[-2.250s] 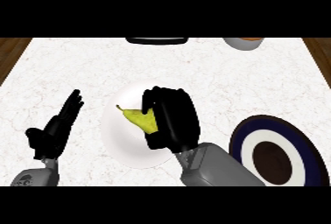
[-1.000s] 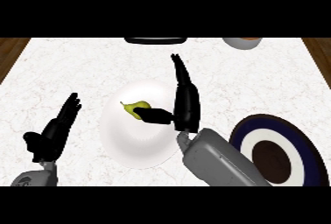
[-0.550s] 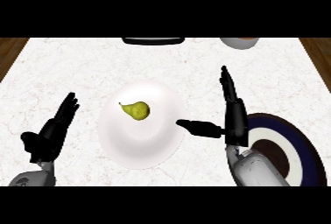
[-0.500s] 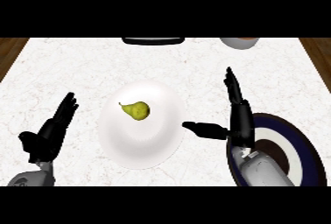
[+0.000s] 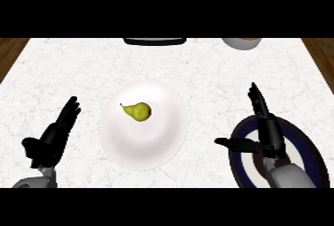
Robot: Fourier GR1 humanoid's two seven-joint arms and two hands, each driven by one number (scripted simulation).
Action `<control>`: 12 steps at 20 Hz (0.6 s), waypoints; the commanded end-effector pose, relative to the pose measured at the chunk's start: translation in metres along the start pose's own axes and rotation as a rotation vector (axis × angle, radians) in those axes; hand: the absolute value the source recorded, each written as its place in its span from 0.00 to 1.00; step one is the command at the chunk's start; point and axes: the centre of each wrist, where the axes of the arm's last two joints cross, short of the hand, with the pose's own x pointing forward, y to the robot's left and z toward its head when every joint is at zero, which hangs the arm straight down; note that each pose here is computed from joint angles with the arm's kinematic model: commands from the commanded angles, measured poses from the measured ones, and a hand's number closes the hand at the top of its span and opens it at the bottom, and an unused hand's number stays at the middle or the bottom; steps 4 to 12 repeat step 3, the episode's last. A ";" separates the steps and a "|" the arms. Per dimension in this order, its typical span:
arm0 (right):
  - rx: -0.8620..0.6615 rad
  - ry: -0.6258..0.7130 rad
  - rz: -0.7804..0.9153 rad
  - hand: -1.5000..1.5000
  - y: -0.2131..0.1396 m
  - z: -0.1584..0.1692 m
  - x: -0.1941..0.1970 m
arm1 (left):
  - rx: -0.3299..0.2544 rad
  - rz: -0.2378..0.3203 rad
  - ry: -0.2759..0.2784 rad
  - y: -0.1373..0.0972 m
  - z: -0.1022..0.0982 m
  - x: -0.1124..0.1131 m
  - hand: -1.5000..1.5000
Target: Pick the pear from the plate and place it in the plate
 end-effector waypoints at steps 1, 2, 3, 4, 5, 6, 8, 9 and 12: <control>-0.001 -0.017 -0.004 0.00 -0.020 -0.010 -0.025 | 0.000 0.008 -0.002 -0.001 -0.016 -0.014 0.50; 0.014 -0.016 0.014 0.00 -0.015 0.011 -0.022 | 0.002 0.002 -0.008 0.006 0.006 -0.007 0.50; -0.011 -0.017 0.032 0.00 -0.014 0.001 -0.028 | -0.002 -0.003 -0.006 0.009 -0.009 0.001 0.50; -0.011 -0.017 0.032 0.00 -0.014 0.001 -0.028 | -0.002 -0.003 -0.006 0.009 -0.009 0.001 0.50; -0.011 -0.017 0.032 0.00 -0.014 0.001 -0.028 | -0.002 -0.003 -0.006 0.009 -0.009 0.001 0.50; -0.011 -0.017 0.032 0.00 -0.014 0.001 -0.028 | -0.002 -0.003 -0.006 0.009 -0.009 0.001 0.50; -0.011 -0.017 0.032 0.00 -0.014 0.001 -0.028 | -0.002 -0.003 -0.006 0.009 -0.009 0.001 0.50; -0.011 -0.017 0.032 0.00 -0.014 0.001 -0.028 | -0.002 -0.003 -0.006 0.009 -0.009 0.001 0.50; -0.011 -0.017 0.032 0.00 -0.014 0.001 -0.028 | -0.002 -0.003 -0.006 0.009 -0.009 0.001 0.50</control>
